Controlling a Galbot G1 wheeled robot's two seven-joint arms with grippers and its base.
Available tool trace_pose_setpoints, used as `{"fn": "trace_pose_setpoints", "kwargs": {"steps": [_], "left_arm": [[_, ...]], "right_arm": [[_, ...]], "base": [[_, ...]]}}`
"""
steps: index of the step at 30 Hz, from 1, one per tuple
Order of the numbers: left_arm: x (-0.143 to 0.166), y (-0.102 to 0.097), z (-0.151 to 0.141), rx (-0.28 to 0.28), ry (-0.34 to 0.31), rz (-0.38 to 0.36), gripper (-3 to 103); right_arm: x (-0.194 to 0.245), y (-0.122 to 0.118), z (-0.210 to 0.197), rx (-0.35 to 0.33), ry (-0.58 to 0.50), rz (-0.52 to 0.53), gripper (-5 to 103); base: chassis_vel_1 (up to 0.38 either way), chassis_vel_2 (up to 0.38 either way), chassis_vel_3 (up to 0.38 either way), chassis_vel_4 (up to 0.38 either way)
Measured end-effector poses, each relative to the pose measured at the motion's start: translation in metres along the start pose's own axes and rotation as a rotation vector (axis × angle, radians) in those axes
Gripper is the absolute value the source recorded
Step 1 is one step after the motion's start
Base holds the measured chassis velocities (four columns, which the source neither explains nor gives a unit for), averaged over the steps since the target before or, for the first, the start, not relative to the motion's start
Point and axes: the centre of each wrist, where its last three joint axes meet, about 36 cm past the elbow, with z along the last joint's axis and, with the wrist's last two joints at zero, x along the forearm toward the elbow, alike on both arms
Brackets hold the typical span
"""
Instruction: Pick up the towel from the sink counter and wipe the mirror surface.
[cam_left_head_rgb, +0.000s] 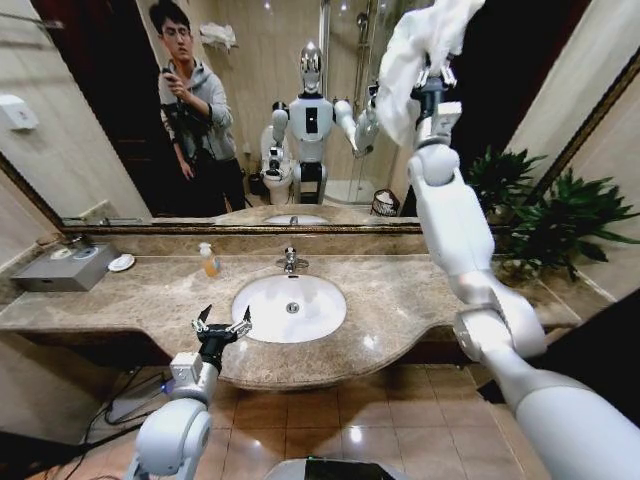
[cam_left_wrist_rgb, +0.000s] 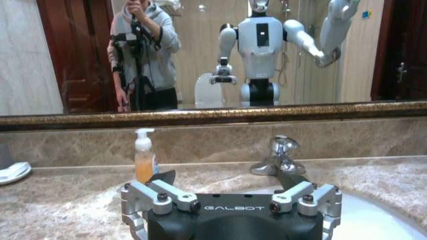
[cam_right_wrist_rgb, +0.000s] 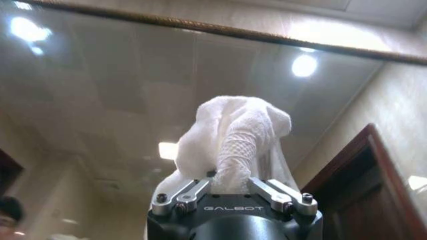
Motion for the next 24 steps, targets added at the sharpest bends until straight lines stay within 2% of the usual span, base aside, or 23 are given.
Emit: {"fn": "trace_pose_setpoints", "kwargs": {"steps": [2, 6, 13, 24], "left_arm": [[0.000, 0.000, 0.000, 0.000, 0.000, 0.000, 100], [0.000, 0.000, 0.000, 0.000, 0.000, 0.000, 100], [0.000, 0.000, 0.000, 0.000, 0.000, 0.000, 100], [0.000, 0.000, 0.000, 0.000, 0.000, 0.000, 100]], "right_arm": [[0.017, -0.002, -0.012, -0.046, -0.002, -0.021, 9], [0.029, -0.012, -0.032, -0.080, -0.023, -0.038, 9], [0.043, -0.021, -0.047, -0.058, -0.039, -0.063, 9], [0.045, -0.013, -0.036, -0.059, -0.026, -0.063, 9]], "base": [[0.000, 0.000, 0.000, 0.000], [0.000, 0.000, 0.000, 0.000], [0.000, 0.000, 0.000, 0.000], [0.025, 0.014, -0.013, -0.034]]}}
